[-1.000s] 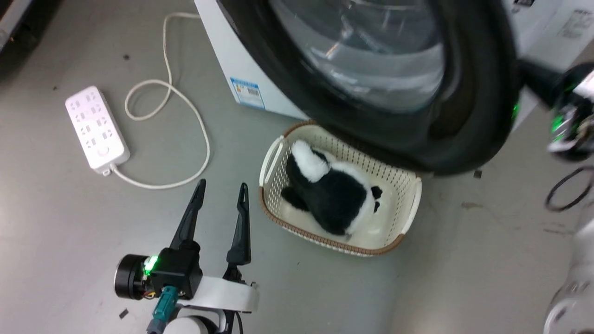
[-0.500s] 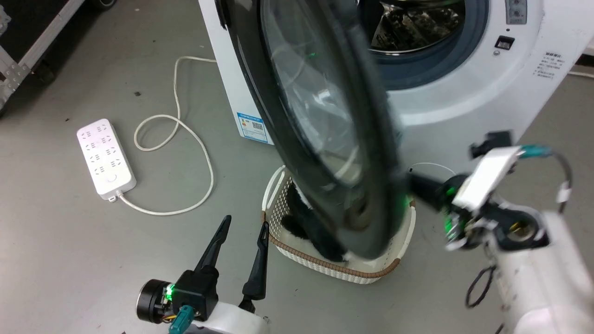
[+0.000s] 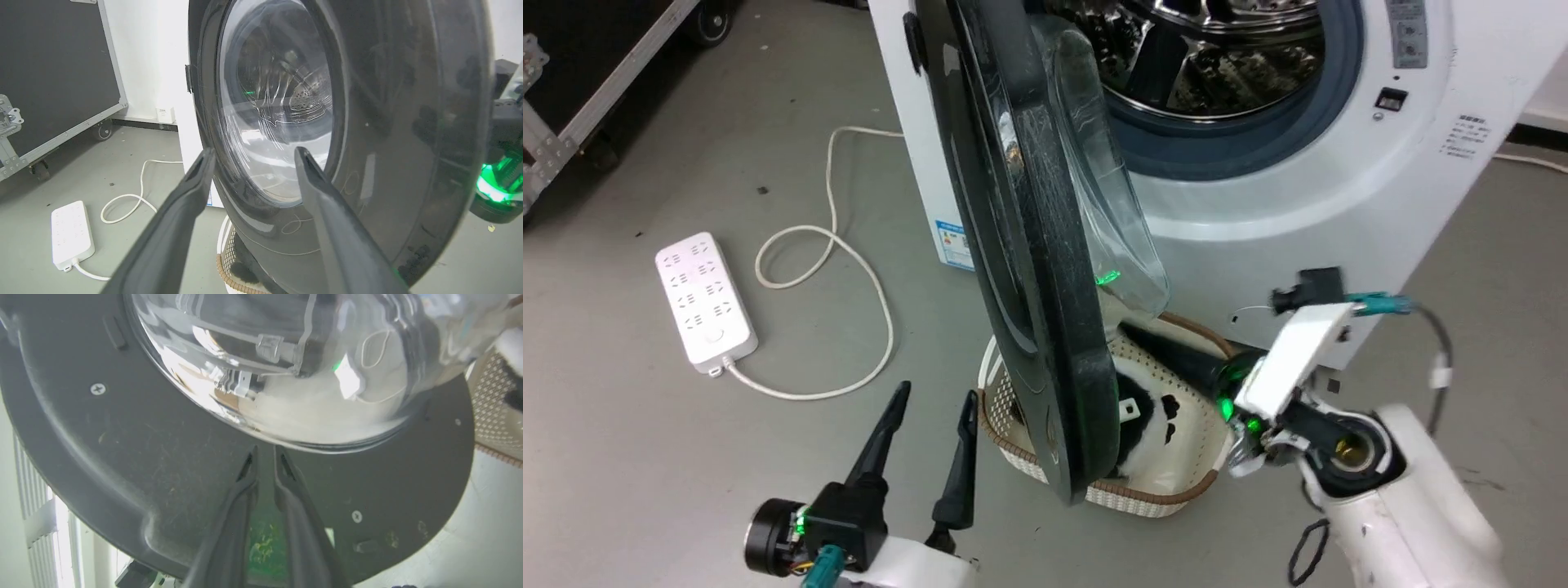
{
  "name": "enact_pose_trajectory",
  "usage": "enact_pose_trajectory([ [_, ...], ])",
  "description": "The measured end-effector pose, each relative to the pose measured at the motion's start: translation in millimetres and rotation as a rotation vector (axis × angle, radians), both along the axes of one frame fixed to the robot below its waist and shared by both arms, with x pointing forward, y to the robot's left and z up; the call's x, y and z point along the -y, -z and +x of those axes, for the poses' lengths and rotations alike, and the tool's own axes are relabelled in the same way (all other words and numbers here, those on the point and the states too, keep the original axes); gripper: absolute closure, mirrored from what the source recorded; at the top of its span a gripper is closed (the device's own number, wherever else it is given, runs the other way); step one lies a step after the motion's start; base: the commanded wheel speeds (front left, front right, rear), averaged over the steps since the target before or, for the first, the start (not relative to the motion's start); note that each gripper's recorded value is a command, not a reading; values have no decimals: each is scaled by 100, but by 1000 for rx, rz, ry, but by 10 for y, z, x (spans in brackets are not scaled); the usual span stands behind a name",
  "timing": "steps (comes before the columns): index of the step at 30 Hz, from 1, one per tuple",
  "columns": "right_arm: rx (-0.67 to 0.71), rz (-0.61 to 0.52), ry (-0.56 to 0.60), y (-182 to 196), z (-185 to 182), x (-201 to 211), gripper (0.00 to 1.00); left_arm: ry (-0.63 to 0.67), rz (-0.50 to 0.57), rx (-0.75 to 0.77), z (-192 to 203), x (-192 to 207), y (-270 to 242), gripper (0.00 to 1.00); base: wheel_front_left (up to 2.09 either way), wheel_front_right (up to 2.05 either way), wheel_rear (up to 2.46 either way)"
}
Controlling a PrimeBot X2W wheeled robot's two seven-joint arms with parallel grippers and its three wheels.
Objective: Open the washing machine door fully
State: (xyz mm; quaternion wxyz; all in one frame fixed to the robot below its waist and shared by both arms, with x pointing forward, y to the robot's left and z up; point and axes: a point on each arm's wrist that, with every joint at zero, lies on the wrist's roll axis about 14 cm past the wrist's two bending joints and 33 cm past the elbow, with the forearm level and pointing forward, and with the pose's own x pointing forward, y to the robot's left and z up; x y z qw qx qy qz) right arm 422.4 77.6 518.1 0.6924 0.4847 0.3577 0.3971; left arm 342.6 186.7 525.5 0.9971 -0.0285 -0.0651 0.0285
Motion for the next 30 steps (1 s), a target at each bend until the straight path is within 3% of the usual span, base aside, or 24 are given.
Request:
enact_pose_trajectory([
  [4,173,-88,193,-169,312,406,0,3,-8,29,21,0,-86,0,0,0,0],
  [9,586,-290,499,-679,614,1210,0,14,-21,66,55,18,-194,0,0,0,0],
  [11,751,-388,622,-829,613,1541,0,19,-26,78,77,27,-231,0,0,0,0],
  [13,921,-546,673,-867,538,1797,0,24,-29,88,107,32,-259,0,0,0,0],
  [17,1070,-699,777,-895,319,2183,0,49,-32,105,155,90,-308,0,0,0,0],
  [22,1145,-817,867,-853,-31,2458,0,70,-37,97,170,138,-274,0,0,0,0],
  [27,1050,-821,927,-574,-353,2490,0,91,-38,93,208,192,-258,0,0,0,0],
  [30,992,-849,906,-353,-474,2439,0,95,-37,81,208,190,-219,0,0,0,0],
])
